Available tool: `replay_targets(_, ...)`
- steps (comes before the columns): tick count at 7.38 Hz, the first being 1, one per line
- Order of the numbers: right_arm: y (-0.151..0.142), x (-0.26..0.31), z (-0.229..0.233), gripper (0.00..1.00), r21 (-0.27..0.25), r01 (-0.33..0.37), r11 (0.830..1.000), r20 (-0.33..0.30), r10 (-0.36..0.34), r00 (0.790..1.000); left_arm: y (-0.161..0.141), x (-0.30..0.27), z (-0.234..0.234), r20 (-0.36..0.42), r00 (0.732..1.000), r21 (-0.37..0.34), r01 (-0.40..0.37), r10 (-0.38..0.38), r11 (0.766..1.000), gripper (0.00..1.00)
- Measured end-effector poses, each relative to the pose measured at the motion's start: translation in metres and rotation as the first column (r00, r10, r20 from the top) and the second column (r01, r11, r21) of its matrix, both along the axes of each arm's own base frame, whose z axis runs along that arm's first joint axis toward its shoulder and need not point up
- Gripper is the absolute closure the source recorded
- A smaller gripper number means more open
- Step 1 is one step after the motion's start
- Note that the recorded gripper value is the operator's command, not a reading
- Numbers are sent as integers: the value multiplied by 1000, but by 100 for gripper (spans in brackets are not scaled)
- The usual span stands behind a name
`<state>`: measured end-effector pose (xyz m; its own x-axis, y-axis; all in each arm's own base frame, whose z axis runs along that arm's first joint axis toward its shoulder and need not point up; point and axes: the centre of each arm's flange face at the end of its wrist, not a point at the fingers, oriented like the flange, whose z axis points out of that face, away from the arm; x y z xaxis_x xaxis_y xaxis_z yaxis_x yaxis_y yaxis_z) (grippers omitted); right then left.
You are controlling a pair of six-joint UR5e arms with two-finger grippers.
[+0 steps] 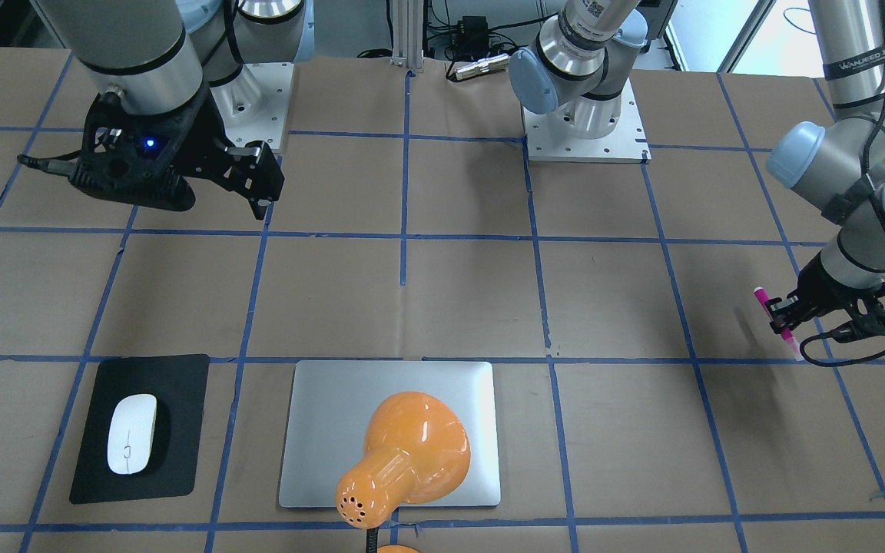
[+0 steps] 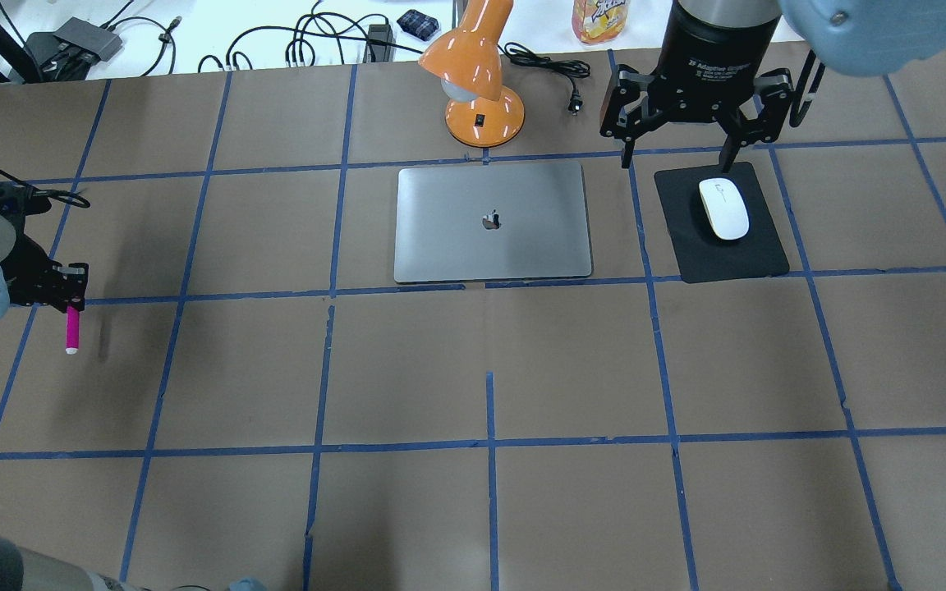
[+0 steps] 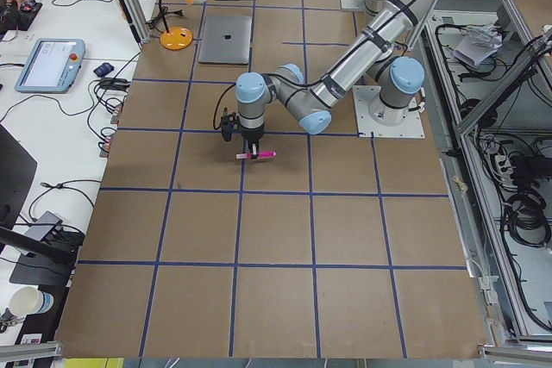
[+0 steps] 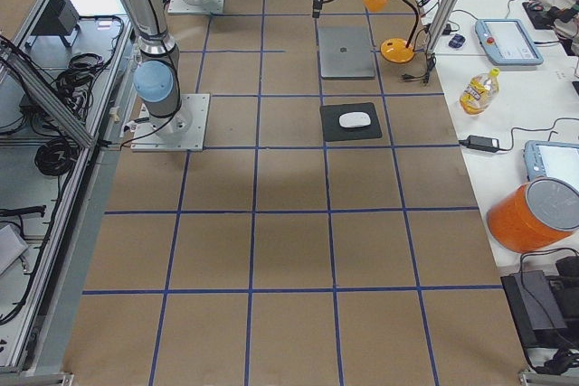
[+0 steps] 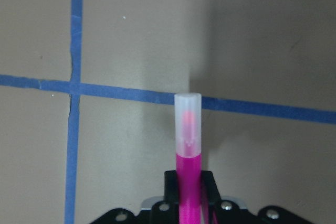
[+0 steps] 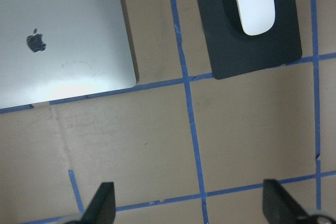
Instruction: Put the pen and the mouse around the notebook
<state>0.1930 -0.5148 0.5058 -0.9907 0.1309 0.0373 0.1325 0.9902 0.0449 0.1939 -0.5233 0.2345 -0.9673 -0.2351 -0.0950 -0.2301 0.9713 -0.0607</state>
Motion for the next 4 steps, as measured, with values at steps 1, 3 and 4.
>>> replay_targets(1, 6, 4, 5, 0, -13, -11, 1000, 0, 11, 1000, -9, -29, 6, -12, 997, -29, -81, 80, 996, 100)
replay_targets(3, 4, -1, 10, 0, -60, -33, 998, 15, 34, 999, -24, -101, 13, -39, 976, -62, -214, 212, 975, 100)
replay_targets(4, 4, -8, 14, 0, -75, -34, 997, 19, 36, 999, -26, -140, 12, -57, 962, -66, -272, 268, 960, 100)
